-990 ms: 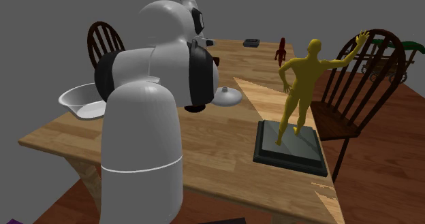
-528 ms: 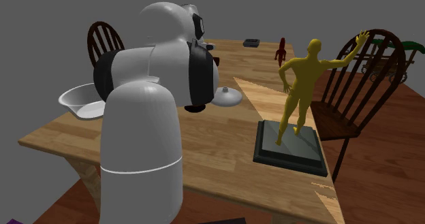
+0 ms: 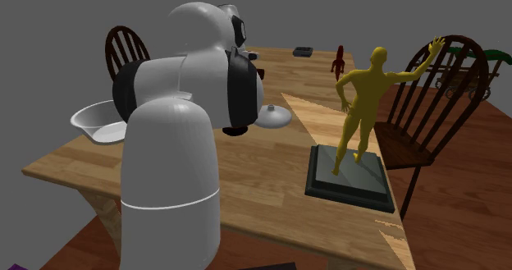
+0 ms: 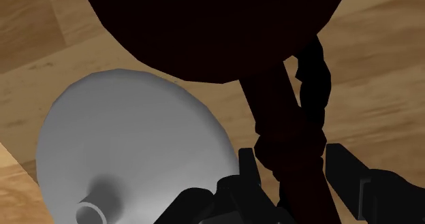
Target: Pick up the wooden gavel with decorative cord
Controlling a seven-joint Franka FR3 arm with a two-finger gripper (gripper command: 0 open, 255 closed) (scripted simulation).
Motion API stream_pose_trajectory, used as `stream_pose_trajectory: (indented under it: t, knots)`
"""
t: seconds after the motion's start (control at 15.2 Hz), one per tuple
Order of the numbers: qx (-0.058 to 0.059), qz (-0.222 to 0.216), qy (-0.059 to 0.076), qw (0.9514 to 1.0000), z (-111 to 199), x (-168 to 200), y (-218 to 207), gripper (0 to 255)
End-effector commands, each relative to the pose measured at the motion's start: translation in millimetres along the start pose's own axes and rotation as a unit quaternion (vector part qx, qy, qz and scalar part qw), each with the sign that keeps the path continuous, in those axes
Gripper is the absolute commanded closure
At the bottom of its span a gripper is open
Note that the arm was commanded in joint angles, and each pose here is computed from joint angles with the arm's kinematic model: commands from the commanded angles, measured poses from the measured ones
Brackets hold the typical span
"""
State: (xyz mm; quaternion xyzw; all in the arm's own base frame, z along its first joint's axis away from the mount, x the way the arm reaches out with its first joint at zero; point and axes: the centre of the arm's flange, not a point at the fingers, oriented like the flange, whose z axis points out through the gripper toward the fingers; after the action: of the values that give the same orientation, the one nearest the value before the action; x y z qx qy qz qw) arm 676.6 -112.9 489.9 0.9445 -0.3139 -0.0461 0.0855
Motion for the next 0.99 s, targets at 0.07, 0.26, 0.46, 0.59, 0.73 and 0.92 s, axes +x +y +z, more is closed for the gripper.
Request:
stream_pose_trajectory:
  t: [0.07, 0.26, 0.46, 0.59, 0.73, 0.92]
  knots:
    - [0.000, 0.000, 0.000, 1.0000, -13, 0, 3, 255]
    - [0.000, 0.000, 0.000, 1.0000, -28, -1, 6, 255]
    - [0.000, 0.000, 0.000, 1.0000, -44, -1, 9, 255]
    - [0.000, 0.000, 0.000, 1.0000, -54, -2, 11, 255]
    - [0.000, 0.000, 0.000, 1.0000, -65, -2, 13, 255]
    - [0.000, 0.000, 0.000, 1.0000, -76, -2, 15, 255]
